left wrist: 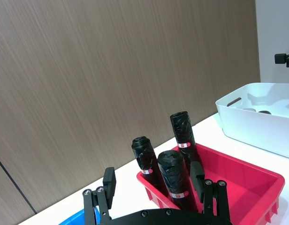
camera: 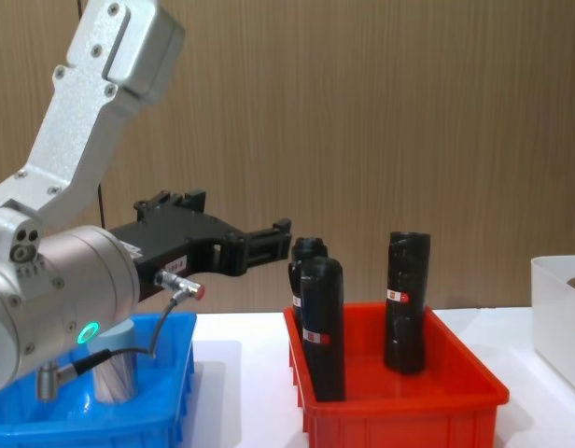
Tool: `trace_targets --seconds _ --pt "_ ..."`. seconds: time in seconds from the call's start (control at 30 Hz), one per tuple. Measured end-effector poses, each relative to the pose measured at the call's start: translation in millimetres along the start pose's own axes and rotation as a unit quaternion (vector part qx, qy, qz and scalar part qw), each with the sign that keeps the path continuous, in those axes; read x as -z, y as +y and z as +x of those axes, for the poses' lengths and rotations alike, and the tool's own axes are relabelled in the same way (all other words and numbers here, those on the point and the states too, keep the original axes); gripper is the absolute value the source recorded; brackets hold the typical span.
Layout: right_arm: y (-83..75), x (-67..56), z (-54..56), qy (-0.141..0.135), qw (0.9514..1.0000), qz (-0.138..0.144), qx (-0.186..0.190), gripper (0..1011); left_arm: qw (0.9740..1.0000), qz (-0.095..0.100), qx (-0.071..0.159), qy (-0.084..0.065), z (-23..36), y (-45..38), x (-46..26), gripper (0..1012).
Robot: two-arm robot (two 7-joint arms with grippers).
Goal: Pick the cotton swabs from the blue box and place them into the white box.
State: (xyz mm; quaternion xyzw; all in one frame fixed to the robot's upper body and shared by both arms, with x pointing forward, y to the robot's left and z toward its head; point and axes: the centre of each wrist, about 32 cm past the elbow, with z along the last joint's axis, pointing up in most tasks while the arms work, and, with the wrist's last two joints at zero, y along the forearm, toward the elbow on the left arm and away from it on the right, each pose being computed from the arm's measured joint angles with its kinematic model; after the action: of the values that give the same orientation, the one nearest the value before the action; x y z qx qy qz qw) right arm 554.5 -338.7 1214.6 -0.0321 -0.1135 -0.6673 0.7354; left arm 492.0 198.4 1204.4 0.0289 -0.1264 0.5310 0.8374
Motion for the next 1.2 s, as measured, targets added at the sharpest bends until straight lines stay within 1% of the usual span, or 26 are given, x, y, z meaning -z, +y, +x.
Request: trace_targets --seconds 1.2 --pt "0.0 0.0 0.0 0.000 1.0000 0.000 0.000 1002 1.0000 0.000 0.000 0.000 0.0 0.0 0.0 1004"
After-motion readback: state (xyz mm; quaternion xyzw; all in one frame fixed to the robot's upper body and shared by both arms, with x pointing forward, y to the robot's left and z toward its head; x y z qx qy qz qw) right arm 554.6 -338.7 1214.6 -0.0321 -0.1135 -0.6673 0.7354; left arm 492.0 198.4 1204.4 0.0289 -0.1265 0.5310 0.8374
